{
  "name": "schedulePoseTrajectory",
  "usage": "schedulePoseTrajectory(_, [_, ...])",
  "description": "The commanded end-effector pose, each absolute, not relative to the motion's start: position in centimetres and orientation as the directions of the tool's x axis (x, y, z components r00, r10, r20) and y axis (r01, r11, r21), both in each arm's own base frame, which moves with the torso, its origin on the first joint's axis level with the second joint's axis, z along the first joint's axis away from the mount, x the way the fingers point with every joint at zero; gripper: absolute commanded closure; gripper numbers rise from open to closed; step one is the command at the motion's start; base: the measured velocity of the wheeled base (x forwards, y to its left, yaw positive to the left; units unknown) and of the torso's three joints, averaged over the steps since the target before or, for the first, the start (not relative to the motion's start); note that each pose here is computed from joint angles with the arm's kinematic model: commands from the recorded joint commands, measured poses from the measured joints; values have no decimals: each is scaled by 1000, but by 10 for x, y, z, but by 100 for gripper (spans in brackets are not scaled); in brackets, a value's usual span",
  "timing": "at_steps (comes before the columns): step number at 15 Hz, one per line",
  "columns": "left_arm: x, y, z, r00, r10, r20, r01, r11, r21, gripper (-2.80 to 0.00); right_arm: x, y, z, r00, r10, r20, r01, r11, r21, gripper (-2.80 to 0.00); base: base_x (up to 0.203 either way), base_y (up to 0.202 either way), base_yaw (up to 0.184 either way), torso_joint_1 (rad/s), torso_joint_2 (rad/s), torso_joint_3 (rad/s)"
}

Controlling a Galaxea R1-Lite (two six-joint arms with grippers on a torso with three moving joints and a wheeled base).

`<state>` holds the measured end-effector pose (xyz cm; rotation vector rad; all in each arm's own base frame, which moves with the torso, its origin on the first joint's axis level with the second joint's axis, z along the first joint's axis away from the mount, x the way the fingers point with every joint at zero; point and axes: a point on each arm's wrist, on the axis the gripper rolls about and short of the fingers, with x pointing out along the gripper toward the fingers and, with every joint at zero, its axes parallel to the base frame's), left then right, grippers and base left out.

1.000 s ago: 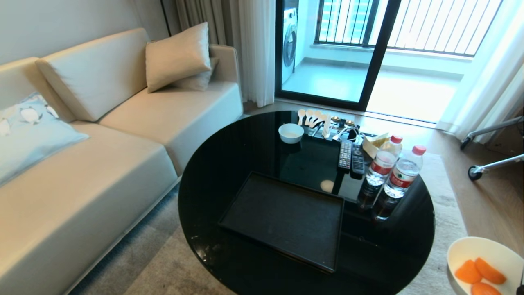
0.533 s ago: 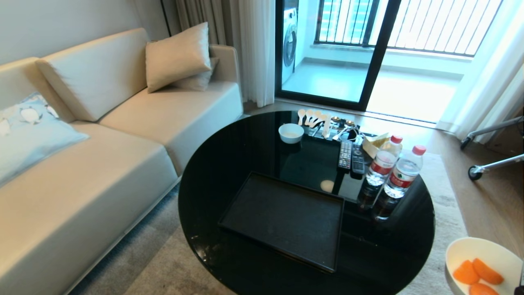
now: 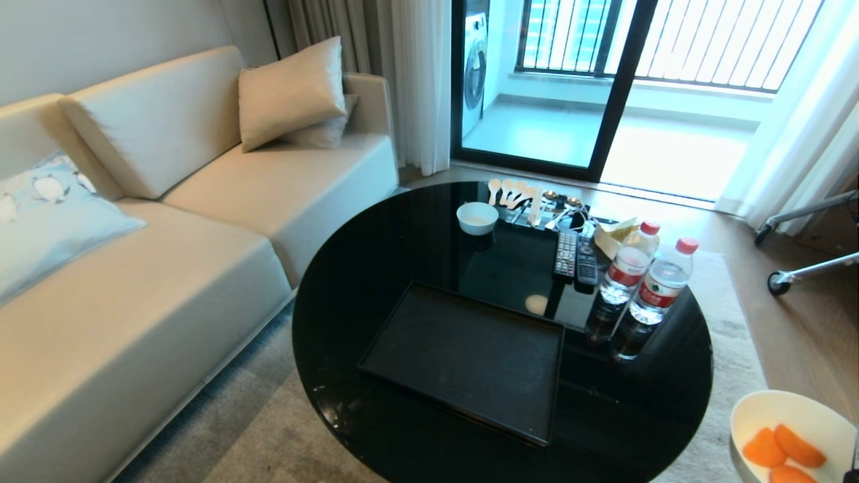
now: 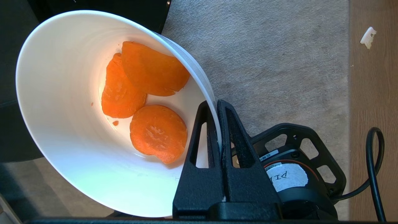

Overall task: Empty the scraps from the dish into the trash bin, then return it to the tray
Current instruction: Move the bowl over the trash can

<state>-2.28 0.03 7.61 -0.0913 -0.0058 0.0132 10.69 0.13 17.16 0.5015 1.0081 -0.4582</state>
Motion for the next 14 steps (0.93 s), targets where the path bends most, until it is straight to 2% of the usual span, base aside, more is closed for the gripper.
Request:
schedulePoseTrajectory(1, [-23, 0, 76, 1000, 14, 6, -13, 996, -92, 0, 108, 1, 172, 454, -133, -881, 580, 794, 180, 0, 0, 0, 0, 0, 0, 0])
schedulePoseTrajectory(14, [-23, 0, 76, 1000, 14, 6, -13, 996, -92, 0, 108, 1, 170, 444, -132, -886, 581, 795, 174, 0, 0, 0, 0, 0, 0, 0])
